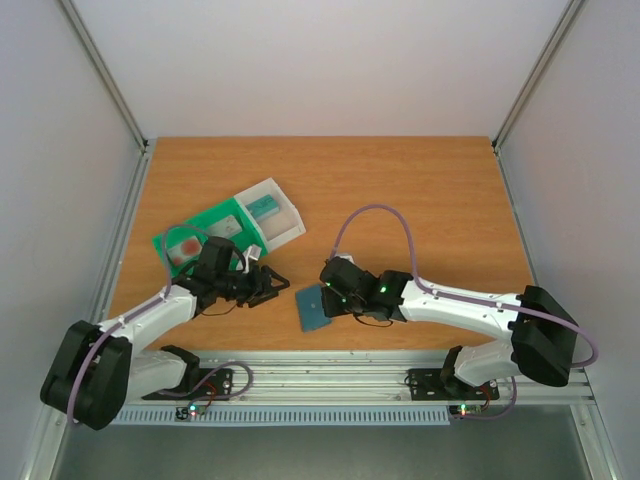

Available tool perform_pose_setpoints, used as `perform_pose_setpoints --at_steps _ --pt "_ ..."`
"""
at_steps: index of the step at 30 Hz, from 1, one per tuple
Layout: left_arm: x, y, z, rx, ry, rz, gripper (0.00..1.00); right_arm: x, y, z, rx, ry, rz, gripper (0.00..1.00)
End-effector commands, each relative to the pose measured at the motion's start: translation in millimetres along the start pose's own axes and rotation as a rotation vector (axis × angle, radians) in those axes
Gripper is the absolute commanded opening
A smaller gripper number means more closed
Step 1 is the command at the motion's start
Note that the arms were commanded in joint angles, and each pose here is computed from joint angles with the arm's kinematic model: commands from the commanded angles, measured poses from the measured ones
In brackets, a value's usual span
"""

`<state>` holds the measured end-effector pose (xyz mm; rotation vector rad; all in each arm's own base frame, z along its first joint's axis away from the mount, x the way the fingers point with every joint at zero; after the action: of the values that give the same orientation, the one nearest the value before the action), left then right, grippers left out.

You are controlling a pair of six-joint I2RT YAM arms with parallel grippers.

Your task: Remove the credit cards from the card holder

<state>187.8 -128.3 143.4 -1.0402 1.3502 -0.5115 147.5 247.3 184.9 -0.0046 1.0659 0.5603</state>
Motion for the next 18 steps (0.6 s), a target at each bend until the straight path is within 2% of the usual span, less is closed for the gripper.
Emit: perform_pose_setpoints --at_steps 1,8,18 --pt "-4.4 -10.1 3.6 0.065 -0.034 0.036 0.58 3.8 -9.8 -3.5 0.035 0.001 -0.039 0.01" --pt "-11.7 -12.6 -3.3 0.109 -0.041 0.016 0.67 -9.3 -6.8 1.1 0.037 -0.024 0.005 0.01" --pt "-14.5 -4.7 -13.5 0.115 -0.023 -0.024 0.71 -21.8 17.2 12.3 0.049 -0.051 0.269 0.01"
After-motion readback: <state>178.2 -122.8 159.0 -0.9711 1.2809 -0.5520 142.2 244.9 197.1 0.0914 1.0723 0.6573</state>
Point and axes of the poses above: each gripper's point midway between its finger pads, its own x axis out along the fingers, its own y axis along the line the jaws close on, z = x × y, the point moved 10 cm from there along -x, back along the fingers, and after that the axes turned 10 degrees about -x, right-handed, at the moved point
